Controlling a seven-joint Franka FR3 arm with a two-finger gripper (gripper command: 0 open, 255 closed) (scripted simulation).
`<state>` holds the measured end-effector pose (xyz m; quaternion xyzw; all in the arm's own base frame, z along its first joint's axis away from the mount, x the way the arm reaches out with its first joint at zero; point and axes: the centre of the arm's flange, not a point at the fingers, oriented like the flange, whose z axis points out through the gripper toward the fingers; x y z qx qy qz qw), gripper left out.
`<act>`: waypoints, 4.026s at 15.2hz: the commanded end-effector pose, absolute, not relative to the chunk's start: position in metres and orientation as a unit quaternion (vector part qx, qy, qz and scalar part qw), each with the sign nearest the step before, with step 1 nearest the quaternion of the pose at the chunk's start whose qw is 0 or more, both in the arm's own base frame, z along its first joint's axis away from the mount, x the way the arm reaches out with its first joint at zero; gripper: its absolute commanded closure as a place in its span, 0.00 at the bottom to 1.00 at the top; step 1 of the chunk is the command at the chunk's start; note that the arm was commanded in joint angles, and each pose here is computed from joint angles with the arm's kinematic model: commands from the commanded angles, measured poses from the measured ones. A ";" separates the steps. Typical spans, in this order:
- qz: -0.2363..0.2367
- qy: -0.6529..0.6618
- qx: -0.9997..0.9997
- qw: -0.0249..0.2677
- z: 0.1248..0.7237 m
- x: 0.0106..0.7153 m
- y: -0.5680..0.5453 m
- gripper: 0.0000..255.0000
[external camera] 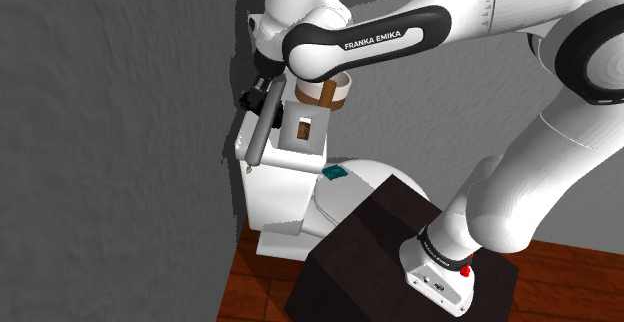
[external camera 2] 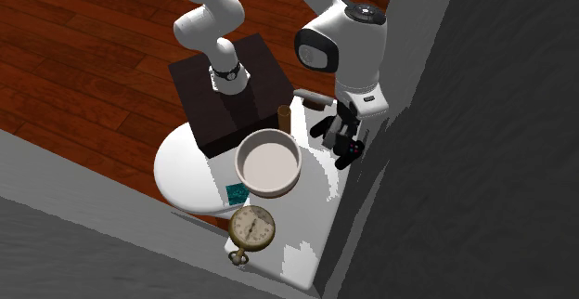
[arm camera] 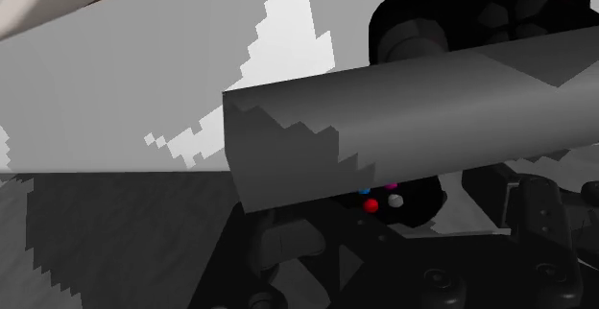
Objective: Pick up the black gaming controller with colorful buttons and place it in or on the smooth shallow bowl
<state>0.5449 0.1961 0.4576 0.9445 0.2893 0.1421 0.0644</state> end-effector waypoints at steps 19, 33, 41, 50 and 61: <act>0.142 0.289 0.944 0.064 0.515 0.544 0.195 1.00; 0.115 0.635 0.753 -0.130 0.445 0.513 0.079 0.00; 0.115 0.635 0.753 -0.130 0.427 0.514 0.085 0.00; 0.115 0.635 0.753 -0.130 0.427 0.514 0.084 1.00; 0.115 0.635 0.753 -0.130 0.464 0.514 0.085 1.00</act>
